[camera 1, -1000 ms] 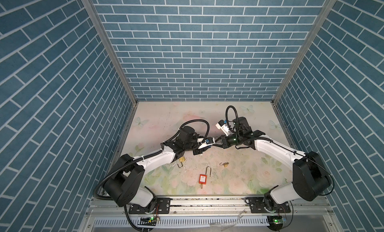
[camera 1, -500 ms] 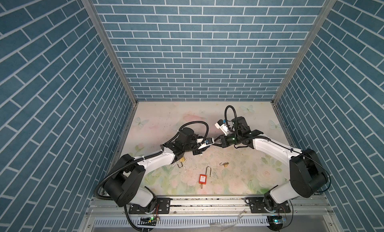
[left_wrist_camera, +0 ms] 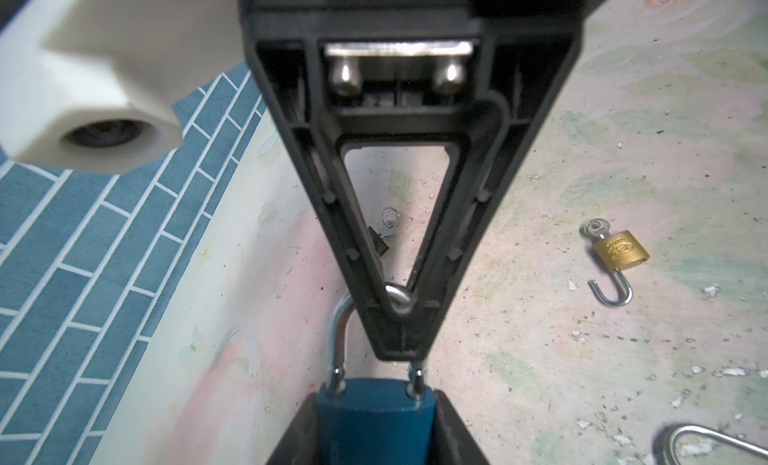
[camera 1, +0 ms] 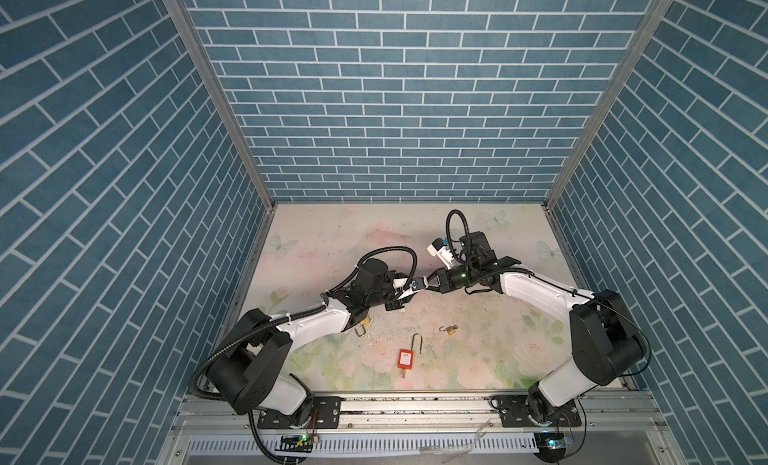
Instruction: Lock with the key
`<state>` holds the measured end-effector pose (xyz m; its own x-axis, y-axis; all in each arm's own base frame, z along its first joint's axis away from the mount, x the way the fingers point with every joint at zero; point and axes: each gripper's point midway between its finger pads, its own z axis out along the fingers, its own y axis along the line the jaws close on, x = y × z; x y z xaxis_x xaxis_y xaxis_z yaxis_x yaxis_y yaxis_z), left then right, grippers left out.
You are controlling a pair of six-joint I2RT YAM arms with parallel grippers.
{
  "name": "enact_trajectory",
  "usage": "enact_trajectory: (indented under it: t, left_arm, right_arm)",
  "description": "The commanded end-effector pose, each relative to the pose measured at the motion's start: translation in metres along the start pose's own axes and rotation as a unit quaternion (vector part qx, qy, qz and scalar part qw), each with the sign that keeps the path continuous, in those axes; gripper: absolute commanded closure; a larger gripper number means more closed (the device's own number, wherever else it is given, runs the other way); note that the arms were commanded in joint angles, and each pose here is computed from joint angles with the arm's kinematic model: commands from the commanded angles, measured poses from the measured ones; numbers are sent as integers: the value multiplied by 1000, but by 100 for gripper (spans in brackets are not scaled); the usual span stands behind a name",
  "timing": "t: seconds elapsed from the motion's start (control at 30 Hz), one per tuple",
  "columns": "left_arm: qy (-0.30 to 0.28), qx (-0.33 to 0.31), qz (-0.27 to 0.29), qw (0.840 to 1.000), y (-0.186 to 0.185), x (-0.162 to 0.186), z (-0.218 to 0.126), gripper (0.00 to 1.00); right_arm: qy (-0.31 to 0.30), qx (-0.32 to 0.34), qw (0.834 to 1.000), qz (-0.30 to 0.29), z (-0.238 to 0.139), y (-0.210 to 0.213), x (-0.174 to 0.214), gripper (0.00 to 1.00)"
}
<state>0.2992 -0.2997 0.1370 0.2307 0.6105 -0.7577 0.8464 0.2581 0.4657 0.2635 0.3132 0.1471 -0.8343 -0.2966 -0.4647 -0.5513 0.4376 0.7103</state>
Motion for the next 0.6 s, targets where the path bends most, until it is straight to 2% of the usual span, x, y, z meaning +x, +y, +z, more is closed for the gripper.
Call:
enact_trajectory:
  t: [0.0,0.57]
  left_arm:
    - [-145,-134,49,979,69,-89,-27,100]
    - [-215,-108,47,970,76,-149,-22,100]
  right_arm:
    - [82,-5,994,66,14,-6,46,100]
    - [94,-19,993,62,30,-10,50,100]
